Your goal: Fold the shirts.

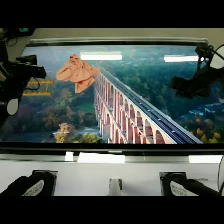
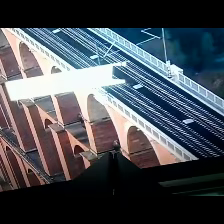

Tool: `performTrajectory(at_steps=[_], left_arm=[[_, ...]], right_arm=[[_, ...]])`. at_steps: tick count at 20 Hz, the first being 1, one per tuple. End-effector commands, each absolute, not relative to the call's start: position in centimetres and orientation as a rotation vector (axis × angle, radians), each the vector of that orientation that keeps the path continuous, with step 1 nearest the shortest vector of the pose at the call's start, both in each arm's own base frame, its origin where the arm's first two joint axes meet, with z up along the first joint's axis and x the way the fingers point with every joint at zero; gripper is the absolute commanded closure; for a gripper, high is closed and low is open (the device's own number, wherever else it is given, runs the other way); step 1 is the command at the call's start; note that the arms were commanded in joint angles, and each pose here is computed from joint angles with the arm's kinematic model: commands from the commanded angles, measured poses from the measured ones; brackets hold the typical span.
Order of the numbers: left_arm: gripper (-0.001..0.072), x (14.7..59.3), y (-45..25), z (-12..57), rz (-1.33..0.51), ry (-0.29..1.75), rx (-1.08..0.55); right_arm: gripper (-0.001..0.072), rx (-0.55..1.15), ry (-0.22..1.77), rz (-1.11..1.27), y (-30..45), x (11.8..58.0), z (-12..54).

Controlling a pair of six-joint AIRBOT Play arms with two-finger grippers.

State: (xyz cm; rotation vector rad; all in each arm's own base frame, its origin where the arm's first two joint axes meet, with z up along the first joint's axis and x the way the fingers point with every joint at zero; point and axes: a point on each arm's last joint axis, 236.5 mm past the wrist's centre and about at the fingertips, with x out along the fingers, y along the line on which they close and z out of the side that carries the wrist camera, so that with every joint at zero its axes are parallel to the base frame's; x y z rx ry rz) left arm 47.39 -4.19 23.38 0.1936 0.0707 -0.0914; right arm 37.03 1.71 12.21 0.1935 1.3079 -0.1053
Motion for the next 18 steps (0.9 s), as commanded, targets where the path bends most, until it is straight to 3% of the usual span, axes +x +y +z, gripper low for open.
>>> performTrajectory(at_steps=[1,18], left_arm=[[0.0666,47.41,-4.23,23.40,-0.092,0.070,0.194],[0.0666,47.41,-4.23,23.40,-0.092,0.070,0.194]], right_arm=[[0.0686,0.193,1.309,-0.105,1.74,37.03,12.18],[0.0686,0.194,1.301,-0.104,1.75,37.21,12.23]])
